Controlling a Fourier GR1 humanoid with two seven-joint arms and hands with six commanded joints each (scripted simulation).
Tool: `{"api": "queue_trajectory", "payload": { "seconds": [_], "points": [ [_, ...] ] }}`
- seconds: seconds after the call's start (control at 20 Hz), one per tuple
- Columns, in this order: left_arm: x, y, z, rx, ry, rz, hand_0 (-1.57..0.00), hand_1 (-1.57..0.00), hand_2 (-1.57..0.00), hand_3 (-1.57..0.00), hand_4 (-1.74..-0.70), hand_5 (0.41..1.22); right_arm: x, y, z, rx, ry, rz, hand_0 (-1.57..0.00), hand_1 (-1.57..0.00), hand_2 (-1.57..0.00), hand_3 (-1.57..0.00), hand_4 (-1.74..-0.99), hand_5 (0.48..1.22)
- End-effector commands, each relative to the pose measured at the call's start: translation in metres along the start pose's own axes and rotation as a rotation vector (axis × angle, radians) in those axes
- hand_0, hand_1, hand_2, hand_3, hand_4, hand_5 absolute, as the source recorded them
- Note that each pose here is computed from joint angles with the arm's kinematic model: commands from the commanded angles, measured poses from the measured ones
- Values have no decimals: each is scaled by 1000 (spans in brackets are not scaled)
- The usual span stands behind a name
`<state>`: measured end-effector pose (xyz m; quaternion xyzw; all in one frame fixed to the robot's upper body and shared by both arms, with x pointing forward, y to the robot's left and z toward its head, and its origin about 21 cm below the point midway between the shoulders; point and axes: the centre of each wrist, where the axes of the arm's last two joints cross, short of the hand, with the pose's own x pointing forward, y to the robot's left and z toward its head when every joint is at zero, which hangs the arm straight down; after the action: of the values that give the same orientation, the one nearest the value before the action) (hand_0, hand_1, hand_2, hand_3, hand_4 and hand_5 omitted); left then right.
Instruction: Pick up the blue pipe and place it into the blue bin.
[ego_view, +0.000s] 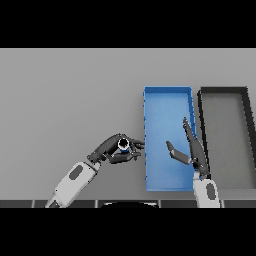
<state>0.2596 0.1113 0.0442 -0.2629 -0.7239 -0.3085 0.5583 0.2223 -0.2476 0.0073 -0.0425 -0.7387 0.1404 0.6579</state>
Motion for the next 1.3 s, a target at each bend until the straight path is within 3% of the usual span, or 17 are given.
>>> {"api": "queue_trajectory", "payload": {
  "seconds": [0.0,0.35,0.55,0.75,0.9,1.05,1.25],
  "points": [
    [4,0,-2,-14,0,1,-1558,-1560,-1561,-1445,-1724,1216,3,-1,0,0,-20,-3,1,1,1,1,-1215,639],
    [10,-4,-6,-50,35,-1,-1568,-1569,-1569,-1443,-1729,1219,4,2,10,-17,-14,3,1,1,1,1,-1174,629],
    [6,-1,-1,-39,40,-9,-1570,-1570,-1570,-1443,-1731,1220,5,3,17,-46,-11,-1,1,1,1,1,-1209,623],
    [7,2,-2,-36,34,-15,-1571,-1571,-1571,-1438,-1731,1221,18,6,16,-19,-72,-45,1,1,1,1,-1195,610],
    [7,-3,-4,-50,42,-10,-1571,-1571,-1571,-1440,-1731,1221,43,-13,10,114,-124,-139,1,1,1,1,-1203,573],
    [7,-2,-7,-55,39,-15,-1571,-1571,-1571,-1440,-1731,1221,78,-26,1,282,-173,-118,1,1,1,1,-1250,532],
    [6,0,-6,-50,51,-22,-1571,-1571,-1571,-1439,-1731,1221,121,-14,-12,485,-241,-64,1,1,1,1,-1297,523]
  ]
}}
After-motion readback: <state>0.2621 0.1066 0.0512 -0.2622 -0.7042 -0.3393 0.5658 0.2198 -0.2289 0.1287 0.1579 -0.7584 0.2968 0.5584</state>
